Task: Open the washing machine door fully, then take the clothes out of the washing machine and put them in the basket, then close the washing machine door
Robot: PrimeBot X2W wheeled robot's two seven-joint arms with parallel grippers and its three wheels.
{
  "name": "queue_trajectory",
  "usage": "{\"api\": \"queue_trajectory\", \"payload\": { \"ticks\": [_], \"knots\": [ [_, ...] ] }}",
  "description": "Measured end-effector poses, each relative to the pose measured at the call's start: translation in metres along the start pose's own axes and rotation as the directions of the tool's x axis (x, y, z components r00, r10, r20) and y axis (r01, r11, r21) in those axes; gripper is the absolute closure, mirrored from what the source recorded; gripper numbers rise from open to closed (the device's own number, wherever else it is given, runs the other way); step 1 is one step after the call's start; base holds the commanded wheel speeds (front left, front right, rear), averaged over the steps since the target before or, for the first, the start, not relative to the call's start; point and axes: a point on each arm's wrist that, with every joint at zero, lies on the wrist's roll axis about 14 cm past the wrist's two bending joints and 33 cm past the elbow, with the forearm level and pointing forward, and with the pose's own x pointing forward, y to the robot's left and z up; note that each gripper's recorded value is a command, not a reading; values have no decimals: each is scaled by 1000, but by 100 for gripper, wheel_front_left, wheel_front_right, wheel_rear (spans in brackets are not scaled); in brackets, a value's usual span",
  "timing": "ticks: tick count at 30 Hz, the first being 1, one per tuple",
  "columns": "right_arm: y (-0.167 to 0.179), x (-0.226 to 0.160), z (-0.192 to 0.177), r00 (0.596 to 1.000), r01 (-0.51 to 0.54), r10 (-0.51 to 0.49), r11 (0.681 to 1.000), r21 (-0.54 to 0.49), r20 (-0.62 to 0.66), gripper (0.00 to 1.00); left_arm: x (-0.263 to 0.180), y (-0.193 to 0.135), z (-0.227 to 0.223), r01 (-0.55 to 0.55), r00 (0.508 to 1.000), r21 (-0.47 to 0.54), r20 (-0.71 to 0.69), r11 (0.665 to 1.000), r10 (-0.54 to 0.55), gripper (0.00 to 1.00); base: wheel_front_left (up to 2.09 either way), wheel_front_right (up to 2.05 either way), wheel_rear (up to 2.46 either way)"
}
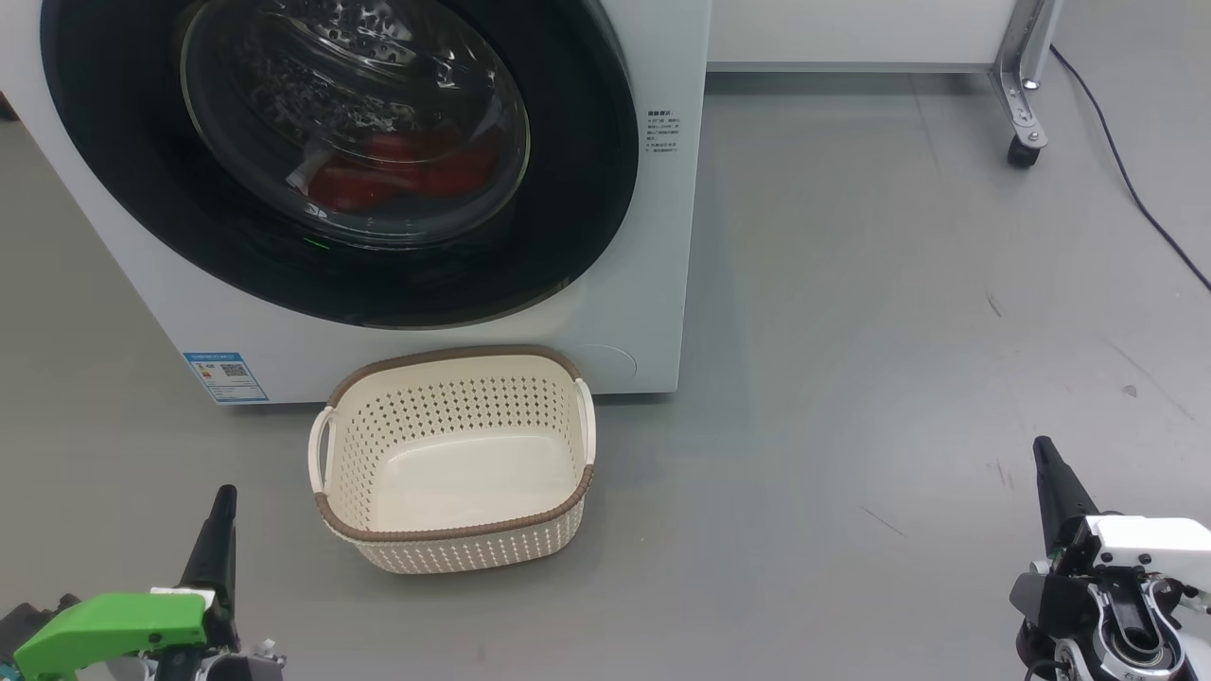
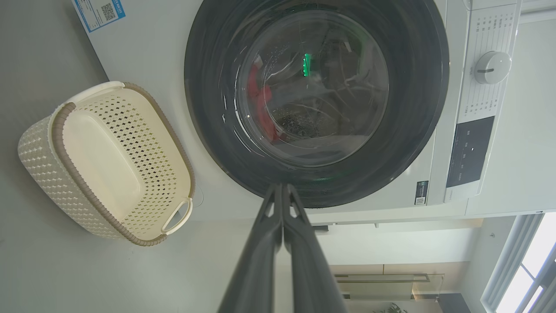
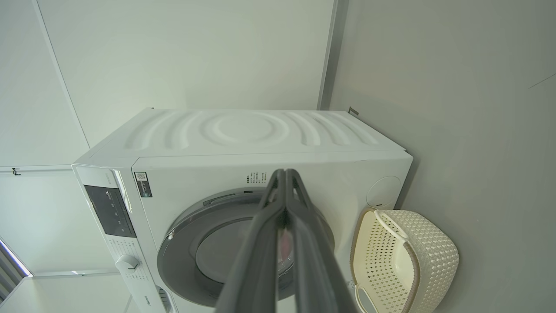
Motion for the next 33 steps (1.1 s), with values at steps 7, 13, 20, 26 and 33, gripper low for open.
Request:
{"api": "queue_trajectory", "payload": {
  "ticks": [7, 13, 20, 26, 33],
  "knots": [
    [0, 0, 0, 1000, 0, 0, 1000, -1, 1, 100, 0, 0, 1, 0, 1000, -1, 2, 1000, 0, 100, 0, 0, 0],
    [0, 0, 0, 1000, 0, 0, 1000, -1, -2, 100, 0, 0, 1, 1, 1000, -1, 2, 1000, -1, 100, 0, 0, 0],
    [-27, -11, -4, 997, 76, -76, 997, 22, 2, 0, -10, 25, -5, -73, 997, -24, 3, 997, 73, 0, 0, 0, 0],
    [-34, -16, -6, 995, 98, -98, 995, 30, 7, 0, -14, 33, -8, -95, 995, -34, 4, 995, 95, 0, 0, 0, 0],
    [-29, -14, -9, 997, 81, -81, 997, 0, 9, 0, -13, 28, -6, -78, 997, -24, 21, 997, 78, 0, 0, 0, 0]
  ]
}}
